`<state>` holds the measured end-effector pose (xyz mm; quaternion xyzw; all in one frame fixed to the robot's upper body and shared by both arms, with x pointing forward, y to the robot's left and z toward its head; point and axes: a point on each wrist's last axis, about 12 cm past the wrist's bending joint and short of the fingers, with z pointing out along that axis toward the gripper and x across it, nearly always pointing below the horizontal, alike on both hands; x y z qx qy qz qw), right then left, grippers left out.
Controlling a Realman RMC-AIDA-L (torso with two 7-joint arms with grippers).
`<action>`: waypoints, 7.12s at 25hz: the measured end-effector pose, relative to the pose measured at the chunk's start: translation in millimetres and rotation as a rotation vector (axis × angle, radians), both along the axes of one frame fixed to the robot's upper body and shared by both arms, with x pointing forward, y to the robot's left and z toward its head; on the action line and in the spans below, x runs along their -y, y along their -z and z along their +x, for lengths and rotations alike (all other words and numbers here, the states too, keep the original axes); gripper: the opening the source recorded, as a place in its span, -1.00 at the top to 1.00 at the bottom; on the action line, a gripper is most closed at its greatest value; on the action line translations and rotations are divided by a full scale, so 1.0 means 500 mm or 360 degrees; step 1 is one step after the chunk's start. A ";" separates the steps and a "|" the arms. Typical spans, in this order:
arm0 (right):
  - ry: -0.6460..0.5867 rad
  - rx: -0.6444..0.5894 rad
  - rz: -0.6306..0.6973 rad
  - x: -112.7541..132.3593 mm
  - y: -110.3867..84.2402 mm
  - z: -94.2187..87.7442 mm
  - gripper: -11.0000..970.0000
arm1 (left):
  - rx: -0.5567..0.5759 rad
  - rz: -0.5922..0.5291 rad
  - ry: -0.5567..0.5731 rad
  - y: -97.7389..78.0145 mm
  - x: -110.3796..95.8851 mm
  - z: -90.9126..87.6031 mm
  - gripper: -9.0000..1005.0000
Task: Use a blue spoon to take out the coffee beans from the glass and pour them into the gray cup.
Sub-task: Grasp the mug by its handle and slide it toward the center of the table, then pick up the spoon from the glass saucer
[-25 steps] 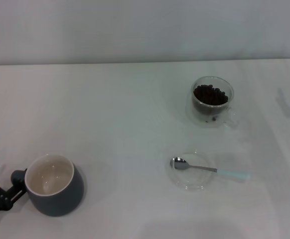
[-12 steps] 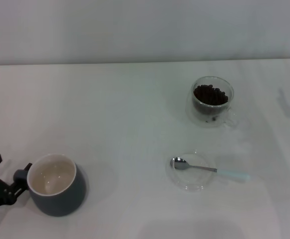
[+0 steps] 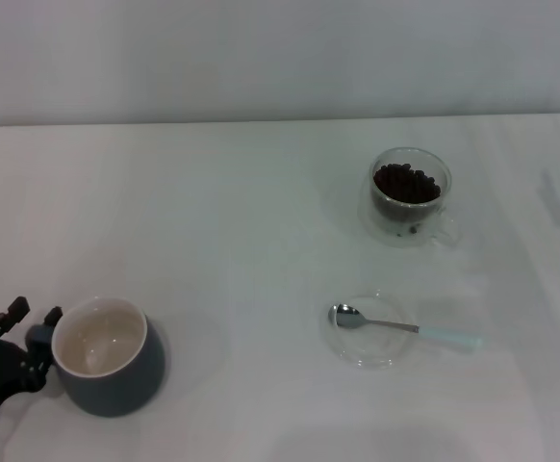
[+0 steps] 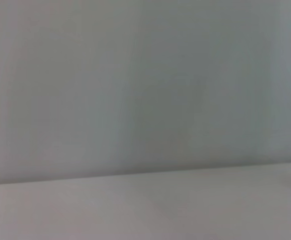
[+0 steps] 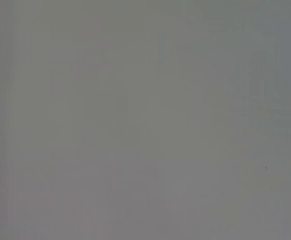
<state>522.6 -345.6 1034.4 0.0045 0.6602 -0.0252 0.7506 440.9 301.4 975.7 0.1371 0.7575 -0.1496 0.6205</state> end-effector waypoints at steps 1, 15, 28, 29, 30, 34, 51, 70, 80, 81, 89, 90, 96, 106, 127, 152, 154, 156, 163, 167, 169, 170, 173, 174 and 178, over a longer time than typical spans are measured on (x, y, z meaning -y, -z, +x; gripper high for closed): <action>-0.0004 0.0000 -0.0002 -0.001 0.000 0.000 -0.80 | 0.0007 0.0001 -0.0007 0.000 0.001 0.000 -0.18; -0.0011 0.0005 0.0000 -0.004 -0.003 0.006 -0.80 | 0.0088 -0.0014 -0.0034 -0.008 0.055 0.029 0.71; -0.0023 0.0032 0.0000 -0.008 -0.006 0.005 -0.80 | 0.0055 -0.0058 0.0040 -0.012 0.108 0.057 0.77; -0.0024 0.0032 0.0002 -0.009 -0.006 0.005 -0.80 | 0.0050 -0.0059 0.0047 -0.012 0.111 0.058 0.77; -0.0025 0.0032 0.0004 -0.009 -0.005 0.004 -0.80 | 0.0044 -0.0059 0.0055 -0.011 0.114 0.059 0.77; -0.0024 0.0032 0.0007 -0.009 -0.004 0.001 -0.80 | 0.0025 -0.0060 0.0069 -0.010 0.122 0.063 0.77; -0.0049 0.0064 0.0002 -0.014 -0.004 -0.010 -0.80 | 0.0030 0.0002 0.0143 -0.006 0.131 0.055 0.49; -0.0064 0.0073 -0.0010 -0.014 -0.007 -0.007 -0.80 | 0.0024 0.0012 0.0144 -0.002 0.127 0.044 -0.49; -0.0083 0.0098 -0.0024 -0.015 -0.013 -0.004 -0.80 | 0.0002 0.0001 0.0116 0.005 0.120 0.028 -0.62; -0.0088 0.0100 -0.0026 -0.016 -0.013 -0.004 -0.80 | -0.0001 -0.0001 0.0110 0.006 0.119 0.025 -0.62; -0.0088 0.0105 -0.0025 -0.016 -0.014 -0.003 -0.80 | -0.0027 -0.0025 0.0050 0.018 0.102 -0.016 -0.63; -0.0085 0.0107 -0.0024 -0.016 -0.015 -0.003 -0.80 | -0.0020 -0.0034 0.0040 0.018 0.099 -0.023 -0.63; -0.0061 0.0118 -0.0017 -0.012 -0.015 -0.007 -0.80 | 0.0049 -0.0100 -0.0069 0.014 0.076 -0.065 -0.63; 0.0000 0.0111 0.0157 0.015 0.003 -0.057 -0.80 | 0.0253 -0.0167 -0.0379 -0.013 0.015 -0.080 -0.63; -0.0149 -0.0109 0.1358 -0.021 0.082 -0.239 -0.79 | 0.0420 -0.0195 -0.0774 -0.052 -0.088 -0.010 -0.60; -0.0341 -0.0539 0.1640 -0.156 0.122 -0.289 -0.61 | 0.0321 -0.0209 -0.0664 -0.056 -0.046 0.075 -0.60; -0.0349 -0.0554 0.1642 -0.163 0.123 -0.292 -0.61 | 0.0324 -0.0210 -0.0658 -0.058 -0.045 0.078 -0.60; -0.0337 -0.0557 0.1628 -0.173 0.123 -0.298 -0.61 | 0.0330 -0.0210 -0.0651 -0.060 -0.043 0.083 -0.60; -0.0264 -0.0540 0.1529 -0.200 0.119 -0.321 -0.59 | 0.0353 -0.0192 -0.0623 -0.067 -0.040 0.097 -0.60; -0.0280 -0.0573 0.1487 -0.215 0.120 -0.319 -0.58 | 0.0361 -0.0184 -0.0584 -0.071 -0.033 0.105 -0.60; -0.0300 -0.0598 0.1485 -0.222 0.122 -0.315 -0.57 | 0.0362 -0.0180 -0.0565 -0.072 -0.031 0.107 -0.60; -0.0312 -0.0603 0.1483 -0.224 0.122 -0.314 -0.57 | 0.0362 -0.0179 -0.0562 -0.072 -0.030 0.108 -0.60; -0.0346 -0.0607 0.1477 -0.228 0.121 -0.312 -0.56 | 0.0366 -0.0183 -0.0553 -0.074 -0.027 0.111 -0.60; -0.0361 -0.0612 0.1473 -0.229 0.120 -0.311 -0.56 | 0.0369 -0.0184 -0.0550 -0.075 -0.026 0.113 -0.60; -0.0407 -0.0639 0.1461 -0.240 0.121 -0.302 -0.54 | 0.0380 -0.0185 -0.0528 -0.079 -0.021 0.121 -0.60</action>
